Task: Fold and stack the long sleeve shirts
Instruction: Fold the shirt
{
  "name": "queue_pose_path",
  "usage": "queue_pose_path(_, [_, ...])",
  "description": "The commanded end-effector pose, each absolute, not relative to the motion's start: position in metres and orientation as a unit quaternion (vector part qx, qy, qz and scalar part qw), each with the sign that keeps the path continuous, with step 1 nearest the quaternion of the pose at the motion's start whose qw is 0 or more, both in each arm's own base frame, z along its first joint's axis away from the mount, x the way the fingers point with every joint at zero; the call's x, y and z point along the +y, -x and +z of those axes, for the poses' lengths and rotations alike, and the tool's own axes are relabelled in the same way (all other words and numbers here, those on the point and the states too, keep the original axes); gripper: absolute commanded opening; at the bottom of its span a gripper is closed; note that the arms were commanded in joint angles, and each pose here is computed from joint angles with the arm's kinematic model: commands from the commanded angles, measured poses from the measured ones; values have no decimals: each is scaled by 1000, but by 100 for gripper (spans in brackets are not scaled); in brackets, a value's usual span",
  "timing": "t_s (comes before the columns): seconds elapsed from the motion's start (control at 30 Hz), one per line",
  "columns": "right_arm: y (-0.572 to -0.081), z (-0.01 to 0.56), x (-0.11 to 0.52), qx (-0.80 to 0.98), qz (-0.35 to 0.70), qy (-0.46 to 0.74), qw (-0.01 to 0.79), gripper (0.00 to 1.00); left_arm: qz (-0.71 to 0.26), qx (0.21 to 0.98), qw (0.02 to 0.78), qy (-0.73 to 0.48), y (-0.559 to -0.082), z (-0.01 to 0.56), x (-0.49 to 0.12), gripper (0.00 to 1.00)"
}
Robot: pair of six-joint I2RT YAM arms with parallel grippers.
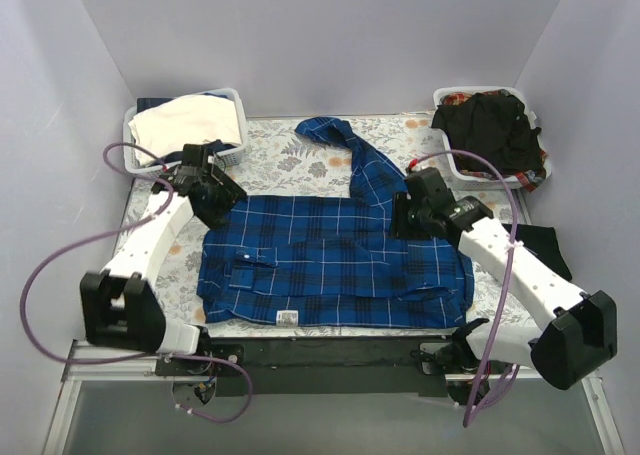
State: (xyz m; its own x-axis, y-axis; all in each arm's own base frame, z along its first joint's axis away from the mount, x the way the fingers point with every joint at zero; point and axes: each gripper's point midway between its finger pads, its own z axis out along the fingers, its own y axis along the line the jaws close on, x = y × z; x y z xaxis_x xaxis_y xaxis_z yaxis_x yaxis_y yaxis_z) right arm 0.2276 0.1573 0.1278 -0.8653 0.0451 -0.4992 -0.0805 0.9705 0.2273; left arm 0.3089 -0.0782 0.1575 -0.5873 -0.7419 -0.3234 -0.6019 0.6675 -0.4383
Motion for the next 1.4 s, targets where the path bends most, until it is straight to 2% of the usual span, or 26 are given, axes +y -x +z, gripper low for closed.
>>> queue_pose_path(0.0, [-277, 150, 147, 952, 81, 26, 293, 54, -117, 889, 237, 374, -355, 132, -69, 65])
queue_pose_path(0.07, [-300, 162, 145, 947, 81, 22, 311, 54, -117, 887, 247, 372, -379, 134, -66, 63])
queue_pose_path(0.2, [-336, 161, 150, 943, 108, 21, 314, 54, -53, 890, 252, 376, -412, 112, -45, 62])
queue_pose_path(0.43, [-364, 148, 150, 943, 119, 28, 308, 54, -10, 888, 270, 372, -442, 98, -28, 63])
queue_pose_path(0.8, [-394, 133, 155, 945, 140, 6, 295, 53, 3, 904, 232, 360, -440, 45, -30, 59])
queue_pose_path(0.97, [-419, 138, 154, 941, 139, 2, 309, 53, -1, 905, 240, 351, -448, 36, -31, 56])
queue_pose_path(1.07, [-431, 129, 152, 943, 126, 10, 307, 53, 10, 907, 236, 350, -449, 33, -28, 50])
queue_pose_path(1.2, [-453, 110, 140, 948, 79, 17, 307, 55, 20, 906, 238, 348, -448, 35, -24, 33])
queue_pose_path(1.27, [-463, 104, 132, 949, 50, 16, 311, 57, 22, 907, 238, 346, -449, 35, -24, 30])
queue_pose_path(1.37, [-483, 97, 124, 948, 26, 10, 316, 60, 29, 910, 229, 344, -448, 32, -23, 15])
